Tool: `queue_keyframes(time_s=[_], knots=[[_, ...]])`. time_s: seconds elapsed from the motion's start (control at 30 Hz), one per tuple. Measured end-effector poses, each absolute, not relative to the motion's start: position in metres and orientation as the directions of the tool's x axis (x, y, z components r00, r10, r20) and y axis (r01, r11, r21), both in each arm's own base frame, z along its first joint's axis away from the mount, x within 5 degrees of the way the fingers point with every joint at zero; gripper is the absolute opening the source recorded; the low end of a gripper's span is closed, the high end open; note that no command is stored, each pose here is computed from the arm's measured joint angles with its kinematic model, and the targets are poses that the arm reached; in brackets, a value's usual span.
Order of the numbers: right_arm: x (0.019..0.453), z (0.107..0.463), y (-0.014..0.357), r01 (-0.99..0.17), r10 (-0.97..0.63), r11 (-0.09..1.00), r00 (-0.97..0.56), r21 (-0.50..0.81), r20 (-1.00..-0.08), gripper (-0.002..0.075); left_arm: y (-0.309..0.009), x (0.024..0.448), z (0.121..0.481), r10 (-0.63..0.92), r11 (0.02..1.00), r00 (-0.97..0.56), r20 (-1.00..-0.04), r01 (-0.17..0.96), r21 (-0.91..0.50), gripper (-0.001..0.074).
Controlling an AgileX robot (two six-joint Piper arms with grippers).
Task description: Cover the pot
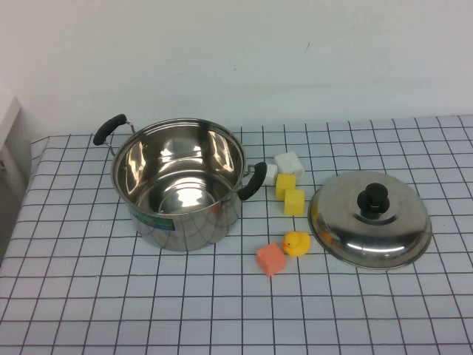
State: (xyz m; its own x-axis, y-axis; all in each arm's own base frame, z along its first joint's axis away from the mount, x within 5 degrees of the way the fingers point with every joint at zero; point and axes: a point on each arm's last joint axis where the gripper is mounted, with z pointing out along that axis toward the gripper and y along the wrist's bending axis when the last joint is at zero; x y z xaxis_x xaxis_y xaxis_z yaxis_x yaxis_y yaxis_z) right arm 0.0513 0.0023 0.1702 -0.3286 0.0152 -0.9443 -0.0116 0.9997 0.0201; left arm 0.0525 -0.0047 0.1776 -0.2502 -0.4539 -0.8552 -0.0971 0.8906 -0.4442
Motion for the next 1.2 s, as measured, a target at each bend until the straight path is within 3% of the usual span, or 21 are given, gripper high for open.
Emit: queue_keyframes(time_s=[0.47,0.9,1.1,1.2], knots=[[0.051,0.170,0.002,-0.011,0.015,1.000,-0.327,0.020,-0.945,-0.0002,-0.005,0.052,0.178,-0.454,0.891,-0.250,-0.855,-0.097,-0.444,-0.0003],[0.056,0.189,-0.002,0.019,-0.097,0.995,-0.101,-0.100,-0.990,-0.0002,-0.005,0.052,0.178,-0.454,0.891,-0.250,-0.855,-0.097,-0.444,-0.0003],[0.056,0.191,-0.004,0.022,-0.355,0.933,-0.096,-0.359,-0.930,-0.0002,-0.005,0.052,0.178,-0.454,0.891,-0.250,-0.855,-0.097,-0.444,-0.0003],[0.056,0.191,-0.005,0.025,-0.425,0.903,-0.093,-0.429,-0.901,-0.0002,-0.005,0.052,0.178,-0.458,0.889,-0.250,-0.853,-0.098,-0.448,-0.0002]])
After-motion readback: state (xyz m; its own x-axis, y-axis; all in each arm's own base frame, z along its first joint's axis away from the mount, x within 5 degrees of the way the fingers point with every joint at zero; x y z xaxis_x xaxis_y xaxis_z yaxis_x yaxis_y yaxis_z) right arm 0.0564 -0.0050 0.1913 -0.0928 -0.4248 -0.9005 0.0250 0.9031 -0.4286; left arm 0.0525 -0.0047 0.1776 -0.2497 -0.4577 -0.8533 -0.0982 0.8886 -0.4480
